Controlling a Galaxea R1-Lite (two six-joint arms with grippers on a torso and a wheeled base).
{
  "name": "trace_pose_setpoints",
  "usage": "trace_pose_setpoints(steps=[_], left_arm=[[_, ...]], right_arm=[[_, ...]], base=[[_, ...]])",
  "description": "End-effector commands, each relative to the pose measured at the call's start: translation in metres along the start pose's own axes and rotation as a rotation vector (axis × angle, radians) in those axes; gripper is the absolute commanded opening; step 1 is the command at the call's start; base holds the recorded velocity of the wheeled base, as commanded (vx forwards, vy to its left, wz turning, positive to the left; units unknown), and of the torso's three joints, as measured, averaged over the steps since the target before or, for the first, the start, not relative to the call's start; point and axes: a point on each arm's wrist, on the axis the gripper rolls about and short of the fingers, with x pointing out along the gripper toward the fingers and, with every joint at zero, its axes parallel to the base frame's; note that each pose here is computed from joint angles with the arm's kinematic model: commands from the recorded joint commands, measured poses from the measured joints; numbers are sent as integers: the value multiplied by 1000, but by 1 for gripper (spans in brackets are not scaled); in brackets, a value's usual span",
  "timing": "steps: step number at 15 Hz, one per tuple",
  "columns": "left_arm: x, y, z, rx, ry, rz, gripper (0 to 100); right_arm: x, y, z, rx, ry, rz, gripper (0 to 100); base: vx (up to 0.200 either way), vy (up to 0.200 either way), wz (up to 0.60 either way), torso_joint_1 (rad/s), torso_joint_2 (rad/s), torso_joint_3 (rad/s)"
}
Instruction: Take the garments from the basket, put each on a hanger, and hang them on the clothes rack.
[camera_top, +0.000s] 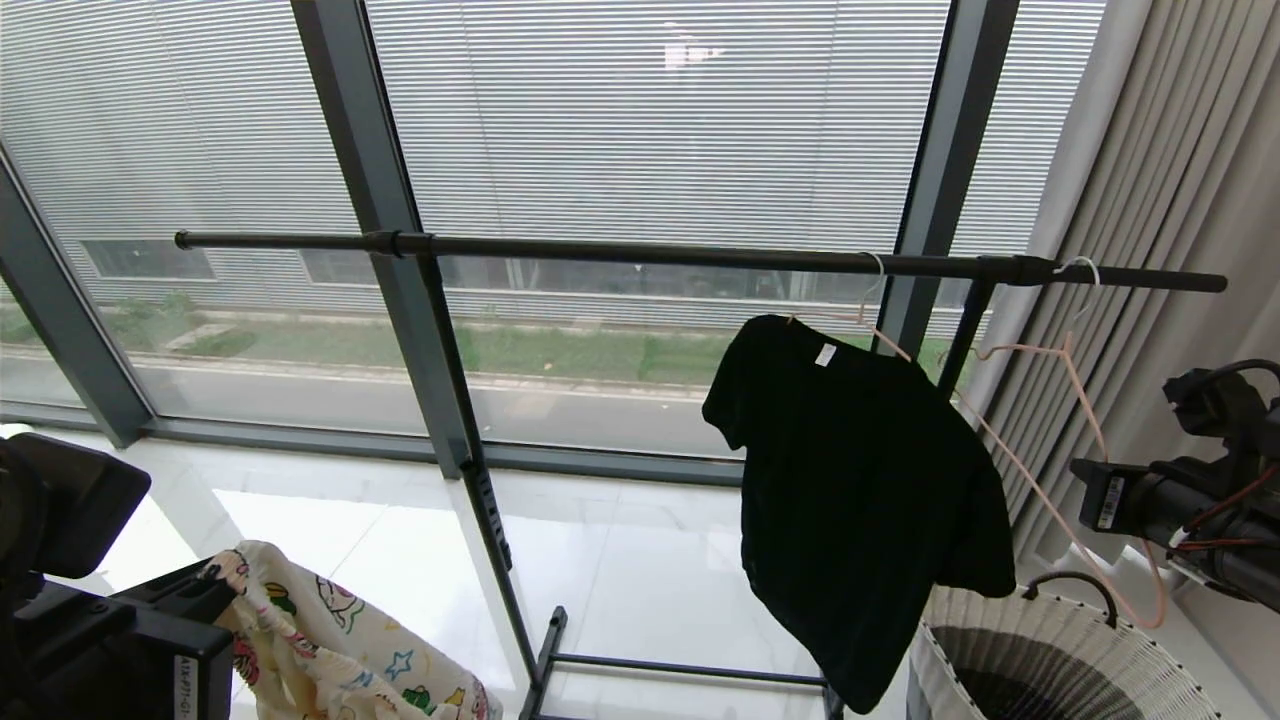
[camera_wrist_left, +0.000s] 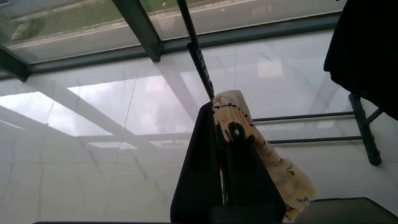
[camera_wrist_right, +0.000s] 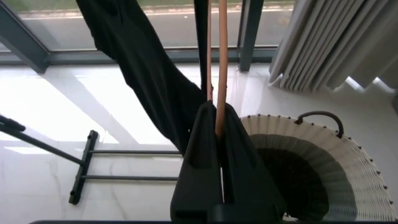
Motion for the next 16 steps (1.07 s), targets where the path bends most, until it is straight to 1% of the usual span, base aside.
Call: trace_pose_setpoints(steps=[1,4,7,9,10,11,14,15,16], left_arm=[[0,0,0,1,2,1,0],[1,-1,-1,4,6,0,0],[1,-1,-2,4,8,-2,0],[2,-2,-5,15,21,-3,0],[3,-2,-7,19,25,-5,0],[4,-3,-10,27,36,-6,0],[6,-5,-7,29,40,-12,0],[7,-6,-1,23,35,-18,0],[14,-12,14,10,28,-46,0]], right_arm=[[-1,0,1,-1,-4,1,0],[-5,1,4,-6,-21,12,0],[-17,8,8,-15,-56,48,0],[-32,17,14,-25,-97,117,0],[-36,19,15,-27,-105,145,0],[-51,26,17,-59,-137,227,0],[-69,42,14,-142,-166,341,0],[-75,49,8,-172,-158,390,0],[-88,61,-10,-241,-121,498,0]], base=[[-200,0,0,2,2,-2],[-200,0,0,2,2,2],[-200,0,0,-1,1,2],[-200,0,0,2,5,5],[0,0,0,0,0,0],[0,0,0,0,0,0],[0,0,0,0,0,0],[0,0,0,0,0,0],[0,0,0,0,0,0]])
